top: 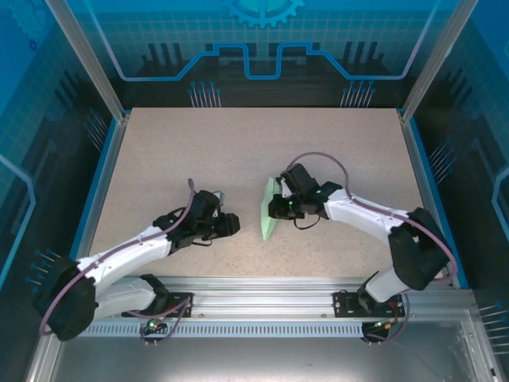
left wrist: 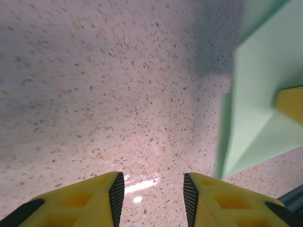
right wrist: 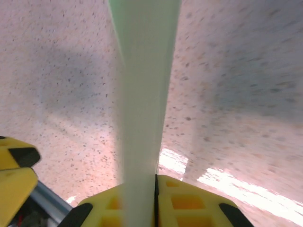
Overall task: Fold a paper plane with a square sheet of paper (pick it up from the middle)
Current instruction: Turn over the paper at the bottom-center of the table.
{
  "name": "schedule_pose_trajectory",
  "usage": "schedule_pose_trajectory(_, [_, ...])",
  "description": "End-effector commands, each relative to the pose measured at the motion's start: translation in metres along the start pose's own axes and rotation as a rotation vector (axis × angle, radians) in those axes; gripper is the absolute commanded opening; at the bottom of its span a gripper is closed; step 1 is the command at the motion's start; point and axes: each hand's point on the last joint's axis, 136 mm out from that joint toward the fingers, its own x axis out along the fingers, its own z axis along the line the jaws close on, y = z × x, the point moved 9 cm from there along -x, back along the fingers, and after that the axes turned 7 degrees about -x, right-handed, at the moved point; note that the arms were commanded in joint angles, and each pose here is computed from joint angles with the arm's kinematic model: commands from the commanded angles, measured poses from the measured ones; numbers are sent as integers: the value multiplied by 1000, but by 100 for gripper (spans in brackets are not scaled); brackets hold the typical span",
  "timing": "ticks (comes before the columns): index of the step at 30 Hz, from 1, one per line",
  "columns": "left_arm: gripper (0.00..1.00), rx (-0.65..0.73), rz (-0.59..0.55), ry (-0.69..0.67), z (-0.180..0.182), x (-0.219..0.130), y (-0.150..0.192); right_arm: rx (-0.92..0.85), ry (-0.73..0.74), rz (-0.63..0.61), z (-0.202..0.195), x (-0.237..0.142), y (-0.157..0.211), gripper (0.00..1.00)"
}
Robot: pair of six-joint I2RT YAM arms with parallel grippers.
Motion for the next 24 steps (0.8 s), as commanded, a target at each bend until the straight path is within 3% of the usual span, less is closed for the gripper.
schedule_pose_trajectory(1, [43,-33,-59,-86,22,-8,5,-77,295,49,-13,-38,16,9])
schedule_pose_trajectory(7, [45,-39,-109,-87,29,-14,3,-119,647,40,-23,-99,22,11])
schedule_pose_trajectory(12, [47,-52,-140,-82,29,-19,0,-163,856,58,-15,-119,21,11])
schedule_pose_trajectory(17, [48,-62,-159,-82,32,-23,0,-250,985,137,4,-95,17,9])
schedule_pose_trajectory(24, [48,-98,-213,-113,43,-35,3,-378,1039,278,41,-15,27,10])
